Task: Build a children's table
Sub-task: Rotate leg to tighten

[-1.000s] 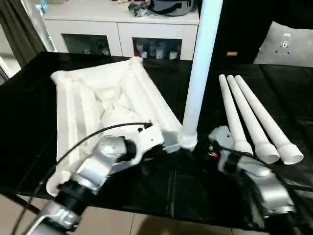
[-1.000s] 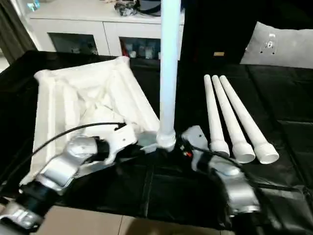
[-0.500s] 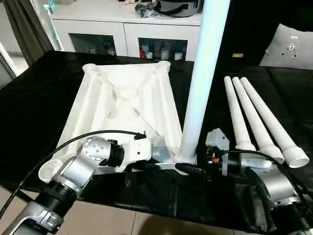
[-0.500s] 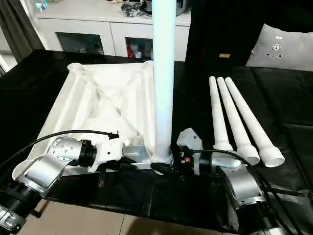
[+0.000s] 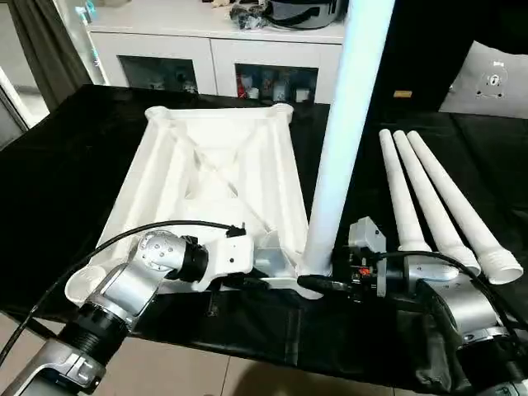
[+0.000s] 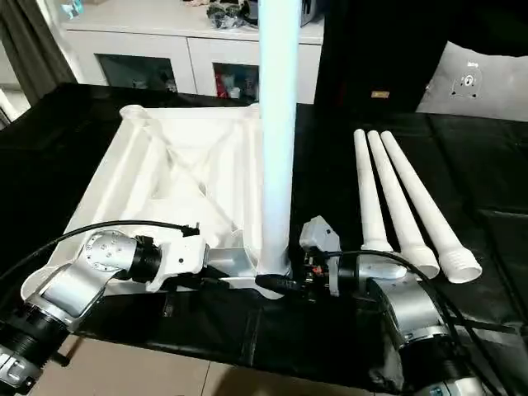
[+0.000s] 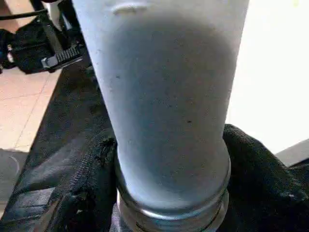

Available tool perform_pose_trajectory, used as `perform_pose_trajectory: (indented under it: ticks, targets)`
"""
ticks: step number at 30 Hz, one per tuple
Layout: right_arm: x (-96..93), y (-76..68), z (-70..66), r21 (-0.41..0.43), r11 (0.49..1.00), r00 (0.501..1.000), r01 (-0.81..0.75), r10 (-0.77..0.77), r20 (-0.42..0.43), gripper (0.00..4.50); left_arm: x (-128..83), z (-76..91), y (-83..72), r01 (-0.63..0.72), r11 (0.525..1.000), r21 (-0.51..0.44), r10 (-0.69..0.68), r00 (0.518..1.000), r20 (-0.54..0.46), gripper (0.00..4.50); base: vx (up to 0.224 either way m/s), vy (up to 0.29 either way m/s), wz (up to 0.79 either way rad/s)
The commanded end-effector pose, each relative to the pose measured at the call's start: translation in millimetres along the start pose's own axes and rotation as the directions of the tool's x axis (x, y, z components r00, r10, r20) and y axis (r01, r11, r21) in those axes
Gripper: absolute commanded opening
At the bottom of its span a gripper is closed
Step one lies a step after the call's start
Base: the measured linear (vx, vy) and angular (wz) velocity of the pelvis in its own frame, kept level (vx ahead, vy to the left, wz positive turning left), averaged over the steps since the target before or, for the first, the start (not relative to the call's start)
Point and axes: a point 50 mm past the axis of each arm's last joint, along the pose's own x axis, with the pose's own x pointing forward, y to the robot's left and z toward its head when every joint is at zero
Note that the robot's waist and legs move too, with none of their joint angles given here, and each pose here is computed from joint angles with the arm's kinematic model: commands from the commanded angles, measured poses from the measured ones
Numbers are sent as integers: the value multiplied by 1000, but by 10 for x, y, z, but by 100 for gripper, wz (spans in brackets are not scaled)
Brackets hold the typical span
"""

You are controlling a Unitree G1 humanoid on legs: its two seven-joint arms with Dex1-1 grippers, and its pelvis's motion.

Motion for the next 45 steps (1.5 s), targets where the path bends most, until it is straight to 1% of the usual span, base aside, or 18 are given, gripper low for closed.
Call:
perform_pose_trajectory:
  ticks: [1, 6, 10, 12, 13, 15, 16, 18, 20, 23, 28, 29, 31, 38, 40, 43, 44, 45]
  targets:
    - [20, 18, 18, 8, 999, 999, -36, 36, -1, 277, 53, -67, -84, 77, 997, 7, -77, 996, -50, 0, 0, 0, 0]
    - [48, 78, -40, 44, 997, 998, -63, 63, -17, 275, 59, -78, -100, 75, 997, -10, -75, 996, -56, 0, 0, 0, 0]
    - [139, 155, -54, 104, 993, 999, -48, 46, 22, 275, 98, -43, -71, 15, 997, -78, -18, 999, -34, 0, 0, 0, 0]
    - [218, 185, -52, 125, 992, 1000, -25, 24, 12, 275, 126, -6, -26, -37, 991, -128, 34, 999, -21, 0, 0, 0, 0]
    - [357, 193, -40, 125, 991, 999, 39, -39, -4, 275, 173, 50, 68, -131, 975, -181, 130, 991, -18, 0, 0, 0, 0]
    - [499, 176, -10, 135, 983, 992, 124, -126, 7, 274, 225, 112, 165, -220, 948, -228, 221, 975, -21, 0, 0, 0, 0]
    - [499, 176, -10, 135, 983, 992, 124, -126, 7, 274, 225, 112, 165, -220, 948, -228, 221, 975, -21, 0, 0, 0, 0]
    - [703, 107, 45, 225, 929, 946, 295, -317, 67, 274, 369, 258, 311, -355, 887, -293, 368, 930, -12, 0, 0, 0, 0]
    - [736, 94, 51, 244, 912, 932, 330, -356, 70, 274, 400, 290, 337, -382, 872, -305, 397, 918, -15, 0, 0, 0, 0]
    - [816, 22, 38, 291, 830, 856, 476, -513, 63, 274, 530, 424, 447, -489, 803, -339, 514, 857, -20, 0, 0, 0, 0]
    - [851, -45, 34, 337, 745, 784, 576, -620, 30, 274, 624, 590, 541, -559, 753, -347, 592, 806, -16, 0, 0, 0, 0]
    - [836, -56, 40, 346, 735, 775, 583, -631, 37, 309, 622, 602, 545, -558, 760, -335, 587, 809, -16, 0, 0, 0, 0]
    - [803, -71, 35, 340, 727, 763, 596, -645, 41, 344, 618, 597, 538, -547, 776, -314, 571, 821, -18, 0, 0, 0, 0]
    - [607, -119, -35, 300, 714, 735, 633, -675, 57, 397, 552, 447, 473, -493, 829, -265, 503, 864, -34, 0, 0, 0, 0]
    - [503, -137, -49, 274, 724, 739, 633, -670, 67, 421, 525, 387, 425, -442, 859, -259, 450, 893, -30, 0, 0, 0, 0]
    - [390, -136, -40, 217, 778, 781, 590, -618, 93, 436, 474, 313, 391, -401, 886, -234, 406, 913, -29, 0, 0, 0, 0]
    - [336, -133, -34, 185, 806, 805, 562, -585, 104, 444, 454, 280, 368, -375, 900, -221, 378, 925, -30, 0, 0, 0, 0]
    - [221, -132, -29, 122, 853, 849, 507, -519, 103, 444, 420, 222, 314, -312, 931, -192, 312, 950, -28, 0, 0, 0, 0]
